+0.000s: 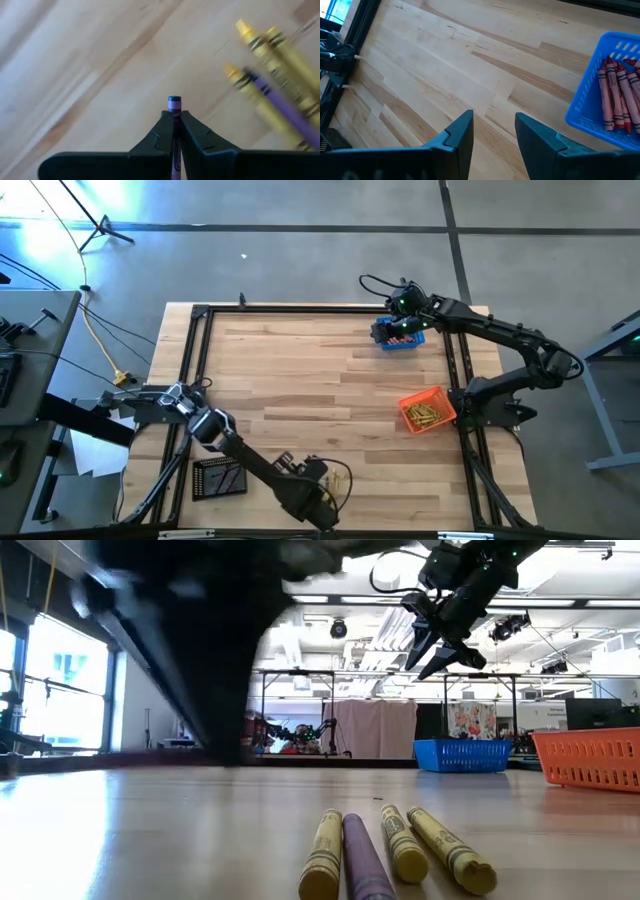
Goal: Sort crayons
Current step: Put the violet crayon into the black basket
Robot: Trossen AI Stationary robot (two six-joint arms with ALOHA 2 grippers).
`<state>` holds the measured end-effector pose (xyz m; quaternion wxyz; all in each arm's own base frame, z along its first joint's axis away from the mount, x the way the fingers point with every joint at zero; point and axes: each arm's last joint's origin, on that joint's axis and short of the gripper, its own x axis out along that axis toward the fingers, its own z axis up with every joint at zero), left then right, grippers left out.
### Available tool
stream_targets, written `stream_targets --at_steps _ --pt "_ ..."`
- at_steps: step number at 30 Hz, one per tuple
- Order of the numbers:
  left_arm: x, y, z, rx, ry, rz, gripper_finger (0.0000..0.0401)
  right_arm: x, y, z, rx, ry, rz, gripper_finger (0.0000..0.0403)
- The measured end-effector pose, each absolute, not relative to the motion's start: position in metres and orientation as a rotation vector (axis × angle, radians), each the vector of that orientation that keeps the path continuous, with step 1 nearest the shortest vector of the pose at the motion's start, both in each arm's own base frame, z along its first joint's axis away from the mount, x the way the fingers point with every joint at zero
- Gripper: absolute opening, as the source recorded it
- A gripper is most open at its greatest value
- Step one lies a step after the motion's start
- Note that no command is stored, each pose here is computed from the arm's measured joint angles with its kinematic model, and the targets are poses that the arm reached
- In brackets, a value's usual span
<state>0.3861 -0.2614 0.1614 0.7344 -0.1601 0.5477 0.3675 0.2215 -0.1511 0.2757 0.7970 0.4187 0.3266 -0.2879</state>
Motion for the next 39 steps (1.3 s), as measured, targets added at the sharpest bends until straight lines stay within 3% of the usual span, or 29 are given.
stream_targets --at_steps 10,26,39 --pt "0.337 -0.290 0.192 -0.297 1.162 0.887 0.0007 0.222 -0.151 0.276 0.899 0.702 -0.618 0.0133" --pt "0.206 -0.286 0.213 -0.540 1.016 1.142 0.0008 0.222 -0.151 0.276 0.899 0.701 -0.618 0.0133" --pt "0.166 -0.275 0.203 -0.511 1.105 1.239 0.0012 0.222 -0.151 0.276 0.899 0.701 -0.618 0.0133"
